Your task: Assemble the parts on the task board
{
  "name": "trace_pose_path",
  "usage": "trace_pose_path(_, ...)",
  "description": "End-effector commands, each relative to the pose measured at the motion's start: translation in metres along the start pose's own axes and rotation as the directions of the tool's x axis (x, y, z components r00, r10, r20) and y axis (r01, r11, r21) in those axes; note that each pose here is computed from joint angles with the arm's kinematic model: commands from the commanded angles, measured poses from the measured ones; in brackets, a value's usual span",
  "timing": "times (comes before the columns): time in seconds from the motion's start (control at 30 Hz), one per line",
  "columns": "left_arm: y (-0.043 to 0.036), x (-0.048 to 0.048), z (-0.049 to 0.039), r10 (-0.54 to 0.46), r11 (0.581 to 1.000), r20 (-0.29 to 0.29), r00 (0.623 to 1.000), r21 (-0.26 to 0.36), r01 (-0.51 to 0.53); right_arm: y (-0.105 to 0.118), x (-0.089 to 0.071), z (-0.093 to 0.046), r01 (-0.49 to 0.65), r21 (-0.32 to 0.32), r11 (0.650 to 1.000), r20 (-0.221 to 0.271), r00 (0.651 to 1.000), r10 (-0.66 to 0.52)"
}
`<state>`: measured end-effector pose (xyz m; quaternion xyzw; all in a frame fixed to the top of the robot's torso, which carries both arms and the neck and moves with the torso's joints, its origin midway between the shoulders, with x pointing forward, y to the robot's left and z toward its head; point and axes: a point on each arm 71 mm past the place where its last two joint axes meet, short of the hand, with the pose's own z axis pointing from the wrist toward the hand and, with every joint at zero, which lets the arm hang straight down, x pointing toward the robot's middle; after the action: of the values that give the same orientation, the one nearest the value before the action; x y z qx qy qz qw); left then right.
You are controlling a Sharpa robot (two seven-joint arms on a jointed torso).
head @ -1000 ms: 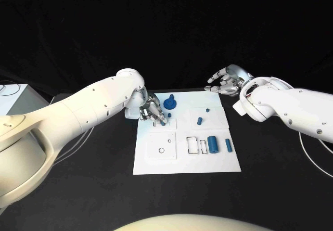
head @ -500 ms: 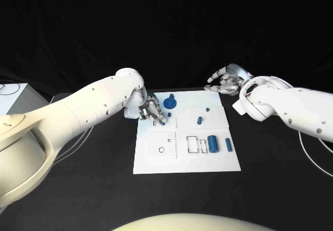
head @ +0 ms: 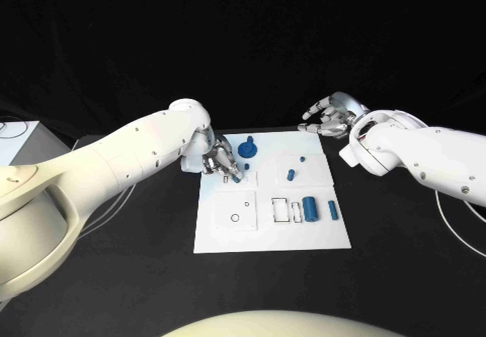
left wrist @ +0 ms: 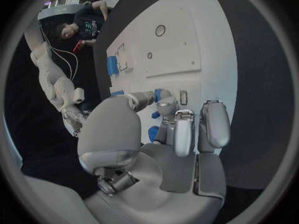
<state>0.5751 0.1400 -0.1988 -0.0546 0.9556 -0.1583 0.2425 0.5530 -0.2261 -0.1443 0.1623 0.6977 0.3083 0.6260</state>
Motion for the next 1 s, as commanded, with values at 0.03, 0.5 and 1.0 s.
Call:
trace_pose_path(0.03, 0.0008, 0.0035, 0.0037, 0.009, 1.000, -0.009, 1.000, -0.013, -0.010, 0.0011, 0.0009, -0.0001, 0.005, -0.011, 1.000, -0.009, 1.000, -0.005)
trace_pose_path(0.5, 0.0006, 0.0055, 0.0071, 0.014, 1.000, 0.009, 1.000, -0.025, -0.014, 0.0016, 0.0012, -0.0002, 0.004, -0.012, 1.000, -0.010, 1.000, -0.004)
trace_pose_path(1.0, 0.0058, 0.0075, -0.0011, 0.020, 1.000, 0.030, 0.999, -0.008, -0.019, -0.0005, -0.0006, -0.0013, 0.005, -0.010, 1.000, -0.007, 1.000, -0.005)
